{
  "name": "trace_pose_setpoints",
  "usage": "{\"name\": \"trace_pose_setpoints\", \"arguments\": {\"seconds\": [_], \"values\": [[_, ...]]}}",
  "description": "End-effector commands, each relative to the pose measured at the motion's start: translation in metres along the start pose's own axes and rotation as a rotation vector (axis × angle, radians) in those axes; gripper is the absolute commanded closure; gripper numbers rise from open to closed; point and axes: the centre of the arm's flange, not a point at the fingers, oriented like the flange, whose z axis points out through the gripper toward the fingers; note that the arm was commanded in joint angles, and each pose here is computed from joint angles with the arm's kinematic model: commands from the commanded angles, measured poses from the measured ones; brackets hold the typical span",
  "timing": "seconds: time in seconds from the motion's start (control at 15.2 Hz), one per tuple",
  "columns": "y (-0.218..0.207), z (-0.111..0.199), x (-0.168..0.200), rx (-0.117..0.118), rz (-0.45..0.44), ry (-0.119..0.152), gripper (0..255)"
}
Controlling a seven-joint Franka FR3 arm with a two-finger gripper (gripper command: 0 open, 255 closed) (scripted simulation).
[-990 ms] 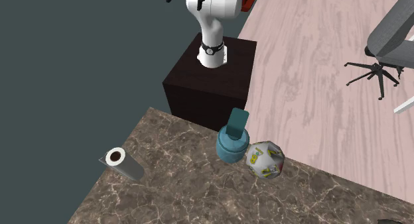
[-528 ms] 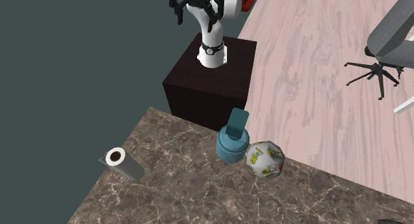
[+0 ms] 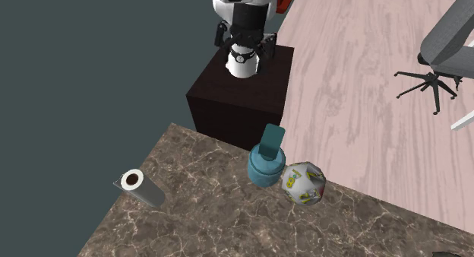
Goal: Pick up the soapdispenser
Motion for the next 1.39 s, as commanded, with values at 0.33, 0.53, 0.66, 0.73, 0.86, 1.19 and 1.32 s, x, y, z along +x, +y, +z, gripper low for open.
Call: {"name": "trace_pose_setpoints", "arguments": {"seconds": [0.33, 0.53, 0.66, 0.73, 0.86, 1.19, 1.32], "values": [[-0.06, 0.061, 0.025, 0.024, 0.029, 0.038, 0], [-0.086, 0.086, 0.037, 0.033, 0.041, 0.053, 0], [-0.103, 0.102, 0.046, 0.039, 0.05, 0.064, 0], [-0.111, 0.111, 0.051, 0.042, 0.054, 0.069, 0], [-0.129, 0.126, 0.06, 0.049, 0.062, 0.079, 0], [-0.133, 0.15, 0.057, 0.05, 0.063, 0.081, 0], [-0.134, 0.16, 0.055, 0.05, 0.063, 0.081, 0]]}}
